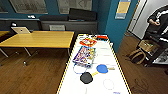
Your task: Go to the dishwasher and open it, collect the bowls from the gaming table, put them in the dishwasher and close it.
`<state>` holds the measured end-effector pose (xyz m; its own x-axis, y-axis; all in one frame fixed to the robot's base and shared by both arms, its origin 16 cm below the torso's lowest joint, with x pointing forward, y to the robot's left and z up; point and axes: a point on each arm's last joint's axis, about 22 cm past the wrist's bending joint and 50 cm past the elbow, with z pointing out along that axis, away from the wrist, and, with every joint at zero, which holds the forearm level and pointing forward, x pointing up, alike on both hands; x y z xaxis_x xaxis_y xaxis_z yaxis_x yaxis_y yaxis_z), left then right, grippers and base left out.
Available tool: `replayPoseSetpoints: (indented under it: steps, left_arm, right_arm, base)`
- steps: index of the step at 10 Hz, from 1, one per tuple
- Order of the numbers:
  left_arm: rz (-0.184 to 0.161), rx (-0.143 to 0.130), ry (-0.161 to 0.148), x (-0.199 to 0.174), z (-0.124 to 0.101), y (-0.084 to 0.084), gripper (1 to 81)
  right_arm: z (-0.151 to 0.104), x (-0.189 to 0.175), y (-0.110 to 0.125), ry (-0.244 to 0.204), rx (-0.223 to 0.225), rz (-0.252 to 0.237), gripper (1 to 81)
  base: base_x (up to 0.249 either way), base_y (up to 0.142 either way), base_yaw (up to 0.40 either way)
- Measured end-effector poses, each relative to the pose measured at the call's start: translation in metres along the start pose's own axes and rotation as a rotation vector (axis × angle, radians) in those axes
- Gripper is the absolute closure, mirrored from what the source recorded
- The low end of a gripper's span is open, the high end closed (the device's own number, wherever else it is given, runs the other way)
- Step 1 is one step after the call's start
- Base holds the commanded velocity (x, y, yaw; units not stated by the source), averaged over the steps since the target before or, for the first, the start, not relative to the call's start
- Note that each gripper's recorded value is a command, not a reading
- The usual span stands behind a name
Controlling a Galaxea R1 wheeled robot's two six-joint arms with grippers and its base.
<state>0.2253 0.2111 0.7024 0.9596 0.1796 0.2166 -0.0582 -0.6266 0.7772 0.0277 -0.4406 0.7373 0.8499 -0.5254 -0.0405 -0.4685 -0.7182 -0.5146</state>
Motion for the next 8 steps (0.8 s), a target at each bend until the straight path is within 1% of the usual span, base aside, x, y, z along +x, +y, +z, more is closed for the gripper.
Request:
replayPoseSetpoints:
  steps: [1,2,3,4,5,6,7,8]
  left_arm:
    - [0.005,-0.009,0.003,0.018,-0.001,0.008,1.0]
    - [0.012,-0.009,0.003,0.035,-0.003,0.011,1.0]
    - [0.014,-0.003,0.002,0.05,-0.005,0.012,1.0]
    - [0.009,-0.003,-0.003,0.062,-0.005,0.015,1.0]
    - [-0.013,-0.008,-0.006,0.075,-0.004,0.021,1.0]
    - [-0.044,-0.017,0.001,0.09,-0.002,0.028,1.0]
    - [-0.058,-0.024,0.007,0.107,-0.002,0.034,1.0]
    - [-0.069,-0.037,0.008,0.125,0.0,0.044,1.0]
  right_arm:
    - [0.022,-0.012,-0.01,0.002,0.054,0.005,81.1]
    - [0.042,-0.027,-0.022,-0.005,0.106,0.007,81.1]
    - [0.052,-0.037,-0.023,-0.01,0.126,0.001,81.1]
    - [0.058,-0.04,-0.02,-0.007,0.129,-0.003,81.1]
    - [0.068,-0.045,-0.022,-0.006,0.146,-0.005,81.1]
    - [0.078,-0.052,-0.03,-0.012,0.169,-0.005,81.1]
    - [0.089,-0.059,-0.038,-0.019,0.195,-0.009,81.1]
    - [0.097,-0.058,-0.043,-0.015,0.209,-0.019,81.1]
  base:
    - [0.0,0.0,0.0]
    - [0.0,0.0,0.0]
    - [0.0,0.0,0.0]
    - [0.0,0.0,0.0]
    - [0.0,0.0,0.0]
    - [0.0,0.0,0.0]
    - [0.0,0.0,0.0]
    - [0.0,0.0,0.0]
